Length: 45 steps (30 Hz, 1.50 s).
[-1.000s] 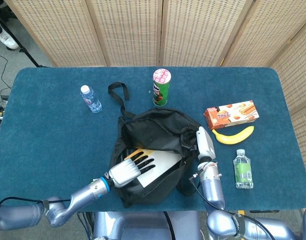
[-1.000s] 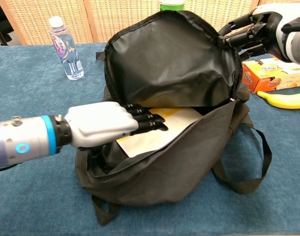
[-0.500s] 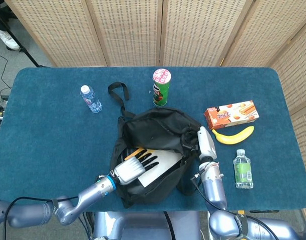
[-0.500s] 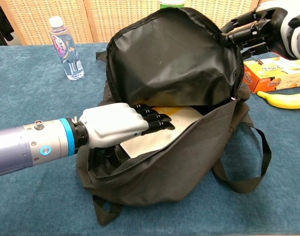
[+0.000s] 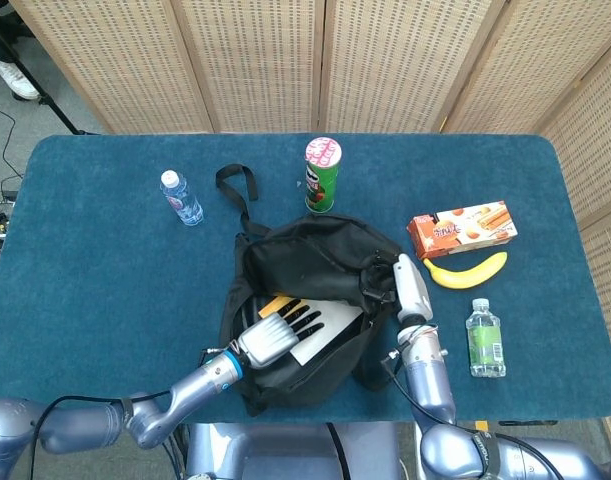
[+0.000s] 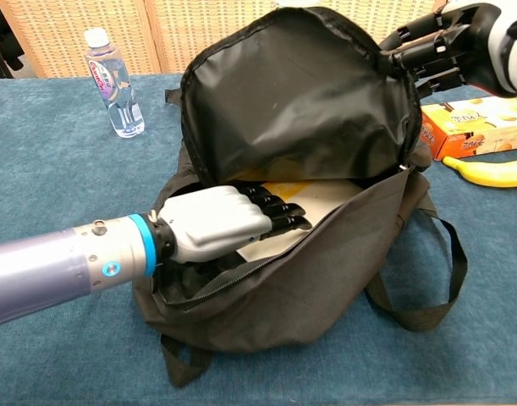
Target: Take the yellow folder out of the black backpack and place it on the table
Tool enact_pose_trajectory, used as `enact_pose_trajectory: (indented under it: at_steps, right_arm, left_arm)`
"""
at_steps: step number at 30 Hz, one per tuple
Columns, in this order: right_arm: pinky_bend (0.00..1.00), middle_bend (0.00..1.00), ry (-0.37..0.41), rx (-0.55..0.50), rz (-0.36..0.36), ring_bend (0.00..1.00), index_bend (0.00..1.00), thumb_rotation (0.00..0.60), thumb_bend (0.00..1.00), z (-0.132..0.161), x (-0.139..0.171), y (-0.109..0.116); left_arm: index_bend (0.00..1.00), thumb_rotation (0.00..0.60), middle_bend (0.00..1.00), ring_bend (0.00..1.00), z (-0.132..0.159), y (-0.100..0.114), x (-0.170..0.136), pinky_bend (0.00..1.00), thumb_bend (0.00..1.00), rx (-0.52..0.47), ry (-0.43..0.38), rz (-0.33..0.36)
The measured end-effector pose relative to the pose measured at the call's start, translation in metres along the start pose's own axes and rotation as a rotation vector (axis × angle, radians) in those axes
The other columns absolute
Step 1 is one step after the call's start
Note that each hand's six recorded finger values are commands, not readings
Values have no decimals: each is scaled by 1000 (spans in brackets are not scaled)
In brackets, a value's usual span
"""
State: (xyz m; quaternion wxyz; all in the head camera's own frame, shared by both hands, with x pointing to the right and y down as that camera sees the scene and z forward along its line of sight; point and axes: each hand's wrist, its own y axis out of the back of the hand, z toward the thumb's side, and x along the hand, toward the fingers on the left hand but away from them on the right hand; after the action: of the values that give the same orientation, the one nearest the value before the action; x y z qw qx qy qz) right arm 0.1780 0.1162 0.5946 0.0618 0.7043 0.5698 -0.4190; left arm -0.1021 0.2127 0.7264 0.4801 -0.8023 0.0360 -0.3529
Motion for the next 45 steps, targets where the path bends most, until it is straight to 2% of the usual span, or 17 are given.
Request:
enact_pose_trajectory:
  at_steps: [4,6,8,9,14,19,25,29,37,45]
  right_arm:
    - [418,639,-1,-5,3,495,682,600,749,1,1,2]
    - [418,639,1,-5,7,496,682,600,749,1,2,3]
    - [418,639,4,-5,10,496,682,600,749,2,3,4]
    - [418,639,5,-5,11,496,682,600,749,2,3,4]
    - [418,639,10,-8,13,496,682,600,749,4,4,6]
    - [418,639,12,-11,10,496,682,600,749,4,3,9]
    - [418,639,13,-18,5,496,682,600,749,5,1,12]
    - [418,639,16,-19,4,496,682,600,749,6,1,13]
    - [418,639,14,-19,0,496,682,600,749,4,0,15]
    - [418,639,22,-49,-9,496,682,600,749,8,-2,22]
  left_arm:
    - [16,600,0,0,1,-5,6,30,420,12,11,-10]
    - [78,600,0,1,3,-7,9,101,465,13,13,-15]
    - [232,600,20,45,5,-8,12,199,504,14,14,-13]
    - [286,600,45,73,6,-7,13,228,511,15,16,-9]
    - [577,600,302,274,8,-7,18,382,529,36,26,19]
    - [738,600,455,407,9,-4,21,484,548,47,34,54]
    - [777,600,497,470,6,2,23,539,601,56,39,112]
    - [779,600,501,478,4,3,23,545,660,56,40,136]
    - [815,600,546,516,5,9,23,573,676,65,25,185]
    - [841,600,577,547,-2,31,19,603,672,41,23,311]
